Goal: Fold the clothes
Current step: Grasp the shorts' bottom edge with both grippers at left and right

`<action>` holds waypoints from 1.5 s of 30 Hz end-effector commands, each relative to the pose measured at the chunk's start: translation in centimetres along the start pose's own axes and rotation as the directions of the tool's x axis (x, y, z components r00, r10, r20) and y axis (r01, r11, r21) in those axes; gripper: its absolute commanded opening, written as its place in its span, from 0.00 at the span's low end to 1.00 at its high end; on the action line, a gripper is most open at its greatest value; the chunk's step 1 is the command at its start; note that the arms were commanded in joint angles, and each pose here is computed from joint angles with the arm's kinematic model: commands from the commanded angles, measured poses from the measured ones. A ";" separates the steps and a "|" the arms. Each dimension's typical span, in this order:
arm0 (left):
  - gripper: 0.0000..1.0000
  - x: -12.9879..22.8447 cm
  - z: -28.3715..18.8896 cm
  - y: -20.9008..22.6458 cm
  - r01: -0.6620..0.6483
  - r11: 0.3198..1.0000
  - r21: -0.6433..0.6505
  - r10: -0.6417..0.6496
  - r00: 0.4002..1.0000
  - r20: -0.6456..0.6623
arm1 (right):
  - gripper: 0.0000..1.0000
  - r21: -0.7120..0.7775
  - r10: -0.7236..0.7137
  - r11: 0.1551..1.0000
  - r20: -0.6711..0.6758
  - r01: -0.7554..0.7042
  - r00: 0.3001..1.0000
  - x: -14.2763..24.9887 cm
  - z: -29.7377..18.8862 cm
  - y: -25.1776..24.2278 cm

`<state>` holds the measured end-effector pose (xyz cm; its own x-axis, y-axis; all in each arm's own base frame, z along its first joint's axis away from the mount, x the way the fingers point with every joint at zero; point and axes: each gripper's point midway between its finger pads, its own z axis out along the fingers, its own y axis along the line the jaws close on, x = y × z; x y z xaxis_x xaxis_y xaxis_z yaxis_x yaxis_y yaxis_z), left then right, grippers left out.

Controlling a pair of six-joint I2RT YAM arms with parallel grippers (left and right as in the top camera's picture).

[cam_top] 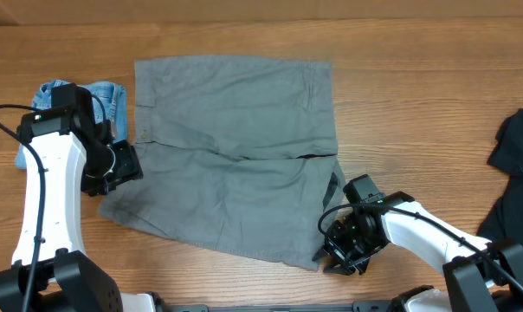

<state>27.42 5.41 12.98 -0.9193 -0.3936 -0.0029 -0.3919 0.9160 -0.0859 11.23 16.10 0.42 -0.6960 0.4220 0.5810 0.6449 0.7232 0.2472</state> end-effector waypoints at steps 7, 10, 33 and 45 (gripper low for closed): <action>0.59 0.0 -0.1 0.2 0.006 1.000 -0.005 -0.006 1.000 0.004 | 0.36 -0.025 0.010 1.000 -0.020 -0.010 1.000 1.2 0.9 2.0; 0.59 0.1 -0.1 0.2 0.006 1.000 -0.006 -0.006 1.000 0.001 | 0.06 -0.011 0.007 1.000 -0.007 -0.007 1.000 1.2 1.1 1.9; 0.54 1.9 -0.3 0.4 0.008 1.000 -0.010 -0.008 0.997 -0.072 | 0.04 0.269 -0.140 0.963 0.424 0.024 0.895 -3.5 -8.5 -1.0; 0.73 5.6 -4.2 1.6 0.061 0.998 -0.030 -0.057 0.991 0.123 | 0.04 0.255 -0.146 0.966 0.434 0.034 0.889 -3.7 -8.6 -0.5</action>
<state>22.80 5.20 16.56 -0.9056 -0.4197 -0.0610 -0.4177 0.9076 -0.0431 15.39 9.60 4.38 -0.8435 0.5067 0.1783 0.5219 0.8516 0.0488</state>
